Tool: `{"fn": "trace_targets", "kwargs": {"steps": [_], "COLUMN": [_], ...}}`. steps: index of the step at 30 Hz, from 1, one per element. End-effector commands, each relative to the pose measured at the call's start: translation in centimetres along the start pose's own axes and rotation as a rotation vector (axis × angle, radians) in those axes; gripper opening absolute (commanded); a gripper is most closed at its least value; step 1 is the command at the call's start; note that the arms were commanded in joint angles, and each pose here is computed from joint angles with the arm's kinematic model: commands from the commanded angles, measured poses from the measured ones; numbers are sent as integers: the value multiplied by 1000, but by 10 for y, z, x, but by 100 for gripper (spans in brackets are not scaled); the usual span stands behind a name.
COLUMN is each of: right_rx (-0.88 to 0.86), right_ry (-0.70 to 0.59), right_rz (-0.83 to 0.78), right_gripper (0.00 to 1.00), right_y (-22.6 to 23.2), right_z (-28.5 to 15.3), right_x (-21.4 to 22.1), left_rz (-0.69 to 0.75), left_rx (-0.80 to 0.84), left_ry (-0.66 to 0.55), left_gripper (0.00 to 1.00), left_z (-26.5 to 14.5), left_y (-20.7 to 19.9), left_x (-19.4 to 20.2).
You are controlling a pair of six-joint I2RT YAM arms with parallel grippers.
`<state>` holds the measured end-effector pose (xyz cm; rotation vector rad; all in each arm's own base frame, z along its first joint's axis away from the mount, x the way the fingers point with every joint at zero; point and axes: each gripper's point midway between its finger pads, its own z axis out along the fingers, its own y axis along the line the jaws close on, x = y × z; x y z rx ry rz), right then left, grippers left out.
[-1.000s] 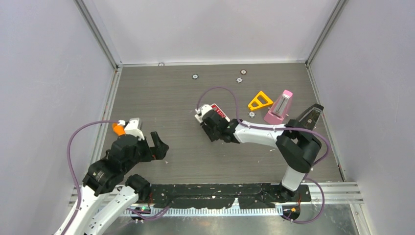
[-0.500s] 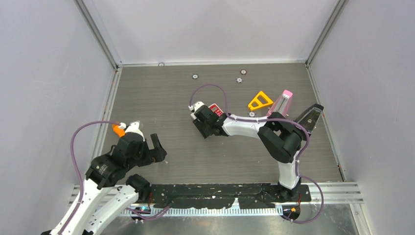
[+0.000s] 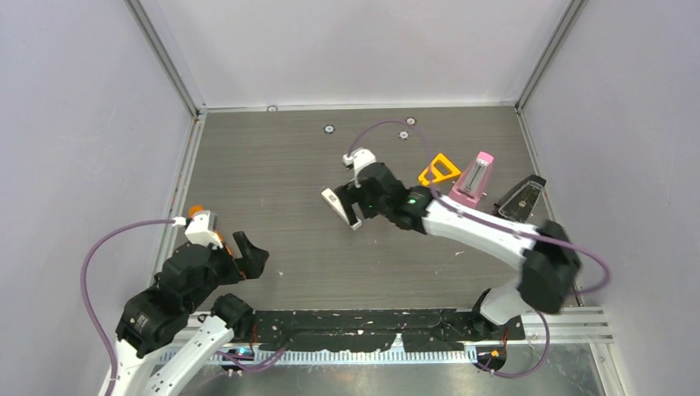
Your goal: Load the batteries into the remote control
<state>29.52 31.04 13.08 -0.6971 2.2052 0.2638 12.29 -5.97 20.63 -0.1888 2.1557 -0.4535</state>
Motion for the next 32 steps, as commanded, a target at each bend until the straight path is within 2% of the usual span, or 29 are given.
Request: {"fn": "trace_targets", "kwargs": {"steps": [1,3,6,13,17,22,32], "right_rx": [101,233,385,340,288,234,189], "right_ry": [-145,-148,-251,-564,-728,-804,-833], "right_rz": [128,171,254,425,441,408,406], "right_gripper": [95,95,95,95,95,95,95], "right_y": [-38,-70,-114,-160,-177,-182,-178], "right_z": [-84,-125,-196,-344,-409,-444,-452], "right_x": [-21,-10,-12,-6,2,11,12], "left_rz": [40,38,36,32,21,24,21], "left_rx": [9,-13,-12,45,82,113,147], "left_ry": [-63,-87,-141,-226,-271,-322,-370], "left_gripper": [100,100,100,100,100,100,100], "left_z": [-22,-33,-46,-80,-99,-116,-129], "left_y": [0,5,9,6,4,5,8], "left_x": [-21,-27,-36,-55,-63,-68,-69]}}
